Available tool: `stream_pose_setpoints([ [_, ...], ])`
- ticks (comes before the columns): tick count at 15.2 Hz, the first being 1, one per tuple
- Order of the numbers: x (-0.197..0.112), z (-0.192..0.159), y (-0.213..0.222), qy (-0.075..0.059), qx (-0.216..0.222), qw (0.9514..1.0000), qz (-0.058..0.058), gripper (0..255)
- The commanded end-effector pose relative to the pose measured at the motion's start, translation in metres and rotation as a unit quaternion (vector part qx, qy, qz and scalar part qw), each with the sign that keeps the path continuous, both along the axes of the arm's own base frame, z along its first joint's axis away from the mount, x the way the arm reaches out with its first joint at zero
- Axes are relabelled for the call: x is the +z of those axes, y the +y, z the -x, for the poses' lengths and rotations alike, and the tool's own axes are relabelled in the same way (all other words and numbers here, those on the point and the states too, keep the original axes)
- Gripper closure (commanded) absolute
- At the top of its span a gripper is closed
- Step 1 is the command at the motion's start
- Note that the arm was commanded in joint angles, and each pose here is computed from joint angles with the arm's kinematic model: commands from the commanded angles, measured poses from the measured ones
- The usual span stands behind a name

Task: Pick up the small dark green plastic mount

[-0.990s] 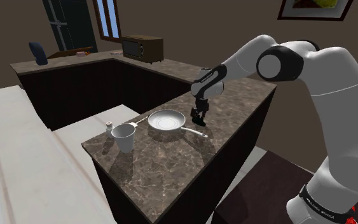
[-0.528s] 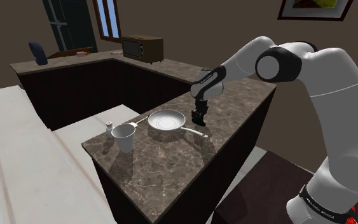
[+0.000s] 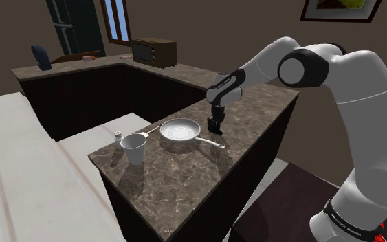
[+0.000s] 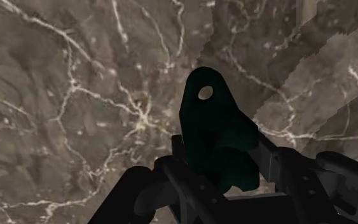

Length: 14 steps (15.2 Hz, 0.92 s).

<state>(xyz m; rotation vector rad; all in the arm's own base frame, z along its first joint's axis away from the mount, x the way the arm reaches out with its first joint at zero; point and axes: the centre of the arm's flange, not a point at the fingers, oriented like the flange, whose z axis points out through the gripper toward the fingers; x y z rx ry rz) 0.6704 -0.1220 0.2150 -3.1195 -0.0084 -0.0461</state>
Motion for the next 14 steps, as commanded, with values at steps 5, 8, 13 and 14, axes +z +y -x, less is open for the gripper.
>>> stream_pose_setpoints([
  [5,0.03,0.0,0.0,0.0,0.0,1.0,0.0,255],
  [8,0.046,0.0,0.0,0.0,0.0,1.0,0.0,255],
  [13,0.068,0.0,0.0,0.0,0.0,1.0,0.0,255],
  [14,0.068,0.0,0.0,0.0,0.0,1.0,0.0,255],
])
